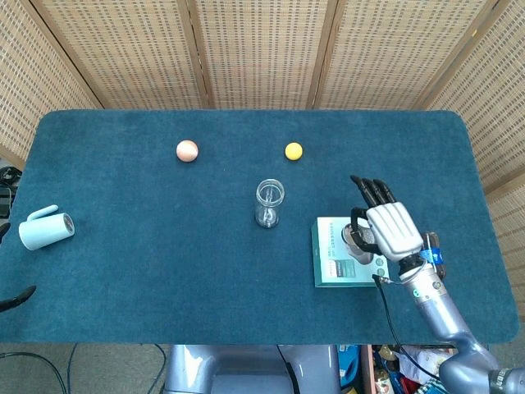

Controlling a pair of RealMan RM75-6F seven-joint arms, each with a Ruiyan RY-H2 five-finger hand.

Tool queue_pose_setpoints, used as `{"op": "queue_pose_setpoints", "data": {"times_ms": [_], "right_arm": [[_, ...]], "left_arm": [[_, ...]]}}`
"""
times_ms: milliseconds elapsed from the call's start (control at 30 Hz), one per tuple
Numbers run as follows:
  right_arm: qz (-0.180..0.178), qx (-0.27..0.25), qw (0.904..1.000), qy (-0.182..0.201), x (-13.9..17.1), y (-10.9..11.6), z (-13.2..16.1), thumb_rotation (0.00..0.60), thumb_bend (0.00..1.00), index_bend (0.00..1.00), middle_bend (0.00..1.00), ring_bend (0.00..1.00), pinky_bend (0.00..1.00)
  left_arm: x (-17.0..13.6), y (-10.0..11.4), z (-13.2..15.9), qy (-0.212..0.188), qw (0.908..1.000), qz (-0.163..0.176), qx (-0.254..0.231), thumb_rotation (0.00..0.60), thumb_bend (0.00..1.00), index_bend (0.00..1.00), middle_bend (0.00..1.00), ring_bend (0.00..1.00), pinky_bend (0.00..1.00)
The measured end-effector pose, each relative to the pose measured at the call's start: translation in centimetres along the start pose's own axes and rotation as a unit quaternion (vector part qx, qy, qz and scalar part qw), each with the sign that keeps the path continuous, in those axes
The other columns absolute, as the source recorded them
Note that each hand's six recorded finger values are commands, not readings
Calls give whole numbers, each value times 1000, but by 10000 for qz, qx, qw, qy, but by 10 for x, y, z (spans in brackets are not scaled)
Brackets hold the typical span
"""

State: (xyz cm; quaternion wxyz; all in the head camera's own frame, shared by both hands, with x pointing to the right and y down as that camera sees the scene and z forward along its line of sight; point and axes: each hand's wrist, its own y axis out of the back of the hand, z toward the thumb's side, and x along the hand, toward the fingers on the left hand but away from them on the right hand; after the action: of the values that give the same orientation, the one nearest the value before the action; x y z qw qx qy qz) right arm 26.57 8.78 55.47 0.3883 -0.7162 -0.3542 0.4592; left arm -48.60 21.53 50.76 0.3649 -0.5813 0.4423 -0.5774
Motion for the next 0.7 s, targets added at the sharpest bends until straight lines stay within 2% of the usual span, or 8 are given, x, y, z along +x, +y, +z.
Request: {"op": "queue_pose_setpoints", "data": {"times_ms": [200, 400, 533, 700], "right_arm": [[-337, -91, 9994, 31, -23, 44, 22, 600, 639, 670, 87, 0, 123], [-396, 4, 9990, 221, -51, 70, 59, 600, 640, 670, 90, 0, 123], [-333, 20, 9987, 397, -70, 71, 91, 600, 639, 670, 91, 0, 124], [-113, -10, 9989, 454, -96, 53, 126, 600, 640, 670, 91, 0, 123]], "left_arm": [[4, 1, -3, 43, 10000, 2, -29, 600, 89, 0, 0, 0, 0], [7, 1, -3, 70, 10000, -4, -38, 600, 89, 0, 0, 0, 0], [7, 1, -1, 32, 10000, -17, -55, 600, 88, 0, 0, 0, 0], [7, 1, -2, 51, 10000, -20, -42, 600, 88, 0, 0, 0, 0]]}}
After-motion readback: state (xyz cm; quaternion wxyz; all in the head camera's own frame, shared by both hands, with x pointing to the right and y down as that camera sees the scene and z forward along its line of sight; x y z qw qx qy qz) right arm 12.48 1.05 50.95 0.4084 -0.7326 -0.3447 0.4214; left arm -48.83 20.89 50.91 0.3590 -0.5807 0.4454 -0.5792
